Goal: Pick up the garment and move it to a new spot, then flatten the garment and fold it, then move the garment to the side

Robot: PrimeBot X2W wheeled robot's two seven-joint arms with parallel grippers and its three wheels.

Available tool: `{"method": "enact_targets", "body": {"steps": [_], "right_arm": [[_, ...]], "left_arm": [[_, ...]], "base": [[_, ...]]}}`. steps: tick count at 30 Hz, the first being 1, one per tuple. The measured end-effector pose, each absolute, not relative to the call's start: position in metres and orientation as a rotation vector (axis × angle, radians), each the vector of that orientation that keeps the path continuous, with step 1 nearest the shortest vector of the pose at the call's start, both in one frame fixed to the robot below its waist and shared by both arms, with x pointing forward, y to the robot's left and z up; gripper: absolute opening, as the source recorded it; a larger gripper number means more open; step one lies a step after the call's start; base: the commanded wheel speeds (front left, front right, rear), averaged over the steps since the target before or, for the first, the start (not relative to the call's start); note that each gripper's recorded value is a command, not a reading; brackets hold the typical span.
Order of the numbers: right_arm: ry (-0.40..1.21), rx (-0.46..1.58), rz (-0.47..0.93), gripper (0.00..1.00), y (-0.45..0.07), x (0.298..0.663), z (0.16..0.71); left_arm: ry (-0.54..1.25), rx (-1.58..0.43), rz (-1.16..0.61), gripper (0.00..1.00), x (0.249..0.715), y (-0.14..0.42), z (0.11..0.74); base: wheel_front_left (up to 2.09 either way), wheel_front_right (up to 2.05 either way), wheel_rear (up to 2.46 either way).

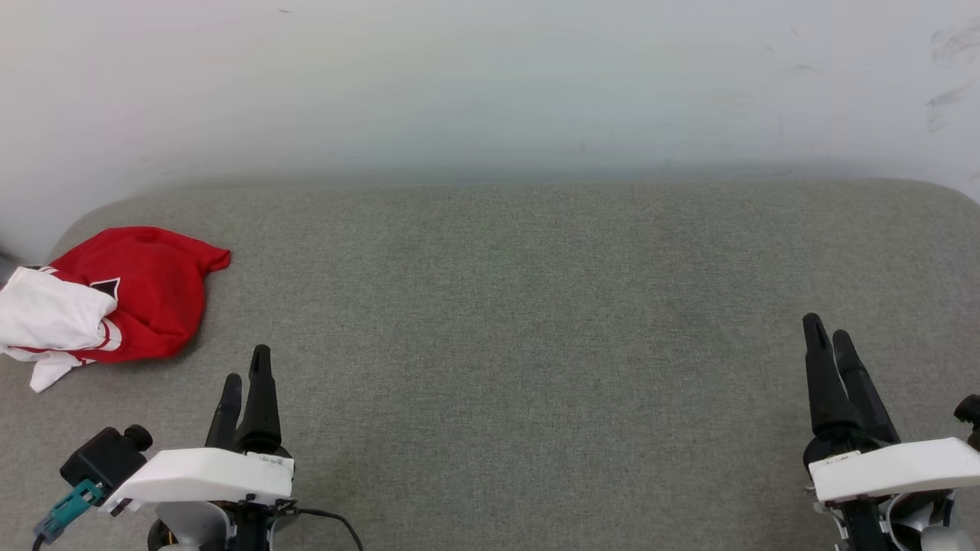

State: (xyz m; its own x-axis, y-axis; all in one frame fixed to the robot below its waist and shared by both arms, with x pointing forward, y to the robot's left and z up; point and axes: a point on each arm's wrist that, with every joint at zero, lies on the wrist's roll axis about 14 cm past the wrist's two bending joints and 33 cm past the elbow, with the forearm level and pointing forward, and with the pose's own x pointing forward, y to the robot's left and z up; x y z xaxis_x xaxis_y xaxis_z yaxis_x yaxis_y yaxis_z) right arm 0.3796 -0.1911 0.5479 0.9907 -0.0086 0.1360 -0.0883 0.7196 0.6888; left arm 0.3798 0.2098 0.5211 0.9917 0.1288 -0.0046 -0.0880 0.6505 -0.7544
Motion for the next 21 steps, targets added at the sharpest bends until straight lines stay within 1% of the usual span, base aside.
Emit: {"method": "enact_targets", "body": {"steps": [11, 21], "right_arm": [[-0.152, 0.539, 0.068, 1.00, -0.182, 0.376, 0.553], [-0.161, 0.383, 0.074, 1.00, -0.179, 0.374, 0.553]], "left_arm": [[-0.066, -0.603, 0.111, 1.00, 0.380, 0.201, 0.529], [-0.067, -0.437, 0.111, 1.00, 0.378, 0.196, 0.530]], "base": [[0.00, 0.00, 0.00], [0.00, 0.00, 0.00]]}}
